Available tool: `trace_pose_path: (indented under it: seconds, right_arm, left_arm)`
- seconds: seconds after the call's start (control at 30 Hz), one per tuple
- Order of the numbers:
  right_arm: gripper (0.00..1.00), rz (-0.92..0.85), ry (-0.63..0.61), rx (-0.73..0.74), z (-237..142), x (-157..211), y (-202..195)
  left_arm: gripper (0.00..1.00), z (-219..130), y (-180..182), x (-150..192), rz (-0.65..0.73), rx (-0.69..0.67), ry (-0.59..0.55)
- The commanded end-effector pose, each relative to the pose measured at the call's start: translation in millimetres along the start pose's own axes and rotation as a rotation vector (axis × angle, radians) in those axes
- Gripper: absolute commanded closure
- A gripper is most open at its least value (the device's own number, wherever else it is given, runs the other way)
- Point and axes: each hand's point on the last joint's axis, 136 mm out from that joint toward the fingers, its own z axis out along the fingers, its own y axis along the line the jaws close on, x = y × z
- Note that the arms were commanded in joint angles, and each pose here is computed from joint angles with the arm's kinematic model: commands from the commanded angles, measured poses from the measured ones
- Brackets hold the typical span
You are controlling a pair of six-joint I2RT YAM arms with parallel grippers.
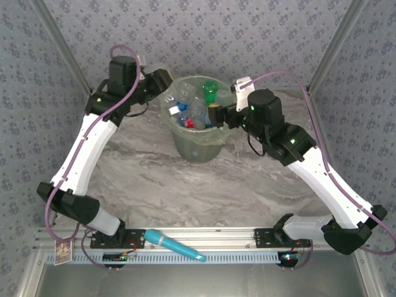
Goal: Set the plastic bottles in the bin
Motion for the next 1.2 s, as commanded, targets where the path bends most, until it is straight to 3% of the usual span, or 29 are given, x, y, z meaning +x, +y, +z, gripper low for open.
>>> trace_pose_path:
  seconds: [0.0,0.3,0.57,0.77,1.03,1.17]
  right_arm:
    - [0.0,0.028,-0.02,0.014,-8.1,-4.0,-5.6]
    - [0.0,0.04,-0.012,0.03,-14.1,0.9,-9.9]
    - [0.0,0.039,-0.016,0.047,-18.7,1.6,-14.3]
    - [0.0,0.035,-0.012,0.05,-18.1,3.1,-14.9]
    - [0.0,0.036,-0.012,0.046,-15.7,3.2,-14.5]
    - [0.0,0.037,-0.013,0.043,-15.3,3.0,-13.8]
  left_arm:
    - [0.45,14.9,-23.1,9.1,-0.002,0.038,0.034]
    - [0.45,60.7,-34.6,54.7,-0.003,0.02,0.126]
    - [0.44,73.7,-35.8,65.7,-0.056,0.004,0.133]
    - [0.1,62.6,-37.9,56.4,-0.037,-0.016,0.1]
    - [0.09,33.1,-29.3,28.4,0.053,-0.088,-0.001]
    - [0.11,32.2,-32.4,28.0,0.094,-0.079,0.011]
